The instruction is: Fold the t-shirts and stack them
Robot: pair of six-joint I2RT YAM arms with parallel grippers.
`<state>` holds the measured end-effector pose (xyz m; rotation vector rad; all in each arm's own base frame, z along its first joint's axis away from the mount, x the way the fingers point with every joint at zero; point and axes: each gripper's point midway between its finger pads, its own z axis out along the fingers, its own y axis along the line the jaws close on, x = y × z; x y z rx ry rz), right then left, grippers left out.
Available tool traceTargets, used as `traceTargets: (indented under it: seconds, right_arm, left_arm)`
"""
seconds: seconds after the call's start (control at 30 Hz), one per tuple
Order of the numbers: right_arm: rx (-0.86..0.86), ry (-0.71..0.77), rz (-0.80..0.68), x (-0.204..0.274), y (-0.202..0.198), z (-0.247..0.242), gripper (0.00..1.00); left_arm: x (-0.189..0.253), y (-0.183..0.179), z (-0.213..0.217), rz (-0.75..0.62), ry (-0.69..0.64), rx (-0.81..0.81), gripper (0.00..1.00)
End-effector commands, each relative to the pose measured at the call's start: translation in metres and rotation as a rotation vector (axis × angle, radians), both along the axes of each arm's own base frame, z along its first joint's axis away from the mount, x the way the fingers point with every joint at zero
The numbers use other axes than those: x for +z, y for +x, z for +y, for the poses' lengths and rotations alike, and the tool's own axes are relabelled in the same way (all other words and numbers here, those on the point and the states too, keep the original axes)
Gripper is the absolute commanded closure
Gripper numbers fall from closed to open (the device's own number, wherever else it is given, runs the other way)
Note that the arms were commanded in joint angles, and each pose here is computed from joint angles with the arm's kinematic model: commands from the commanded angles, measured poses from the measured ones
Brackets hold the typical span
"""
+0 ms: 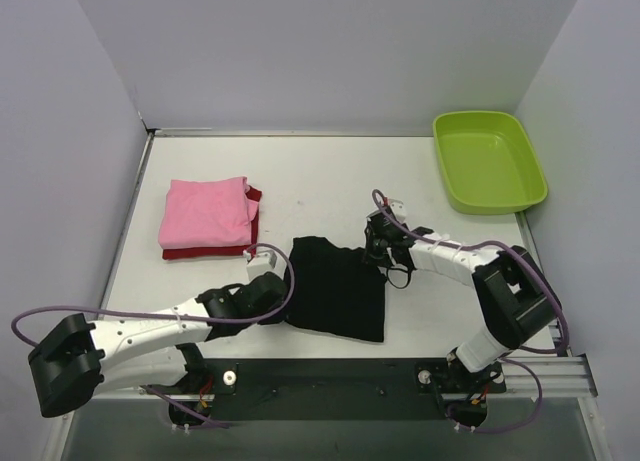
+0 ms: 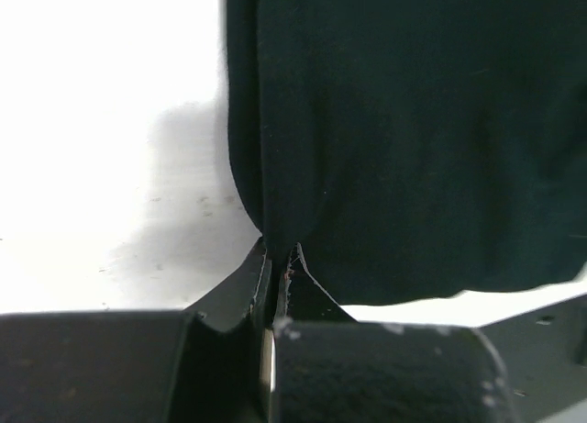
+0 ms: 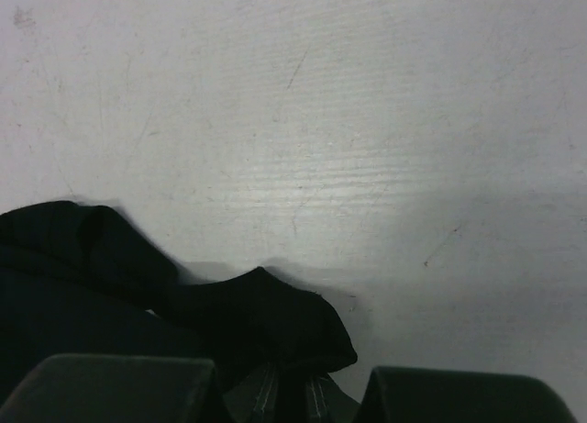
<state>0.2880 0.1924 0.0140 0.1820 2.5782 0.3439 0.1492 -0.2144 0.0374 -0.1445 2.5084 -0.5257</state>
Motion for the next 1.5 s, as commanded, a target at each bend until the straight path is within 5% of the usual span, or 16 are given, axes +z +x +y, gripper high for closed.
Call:
traceTargets:
  seconds: [0.0, 0.37, 0.7, 1.1, 1.47]
  right_arm:
    - [0.025, 0.003, -0.084, 0.056, 0.013, 0.012, 1.00]
    - [0.059, 0.086, -0.263, 0.174, 0.066, 0.060, 1.00]
    - [0.098, 0.190, -0.368, 0.253, 0.114, 0.124, 1.00]
    - [0.157, 0.268, -0.377, 0.258, 0.152, 0.187, 1.00]
    - [0.207, 0.324, -0.395, 0.262, 0.159, 0.212, 1.00]
  left_arm:
    - [0.060, 0.021, -0.007, -0.111, -0.025, -0.003, 1.00]
    - [0.181, 0.048, 0.018, -0.310, -0.047, 0.038, 1.00]
    - [0.236, 0.096, 0.068, -0.377, -0.016, 0.096, 1.00]
    - [0.228, 0.148, 0.124, -0.281, 0.010, 0.167, 1.00]
    - [0.207, 0.178, 0.226, -0.219, -0.024, 0.397, 1.00]
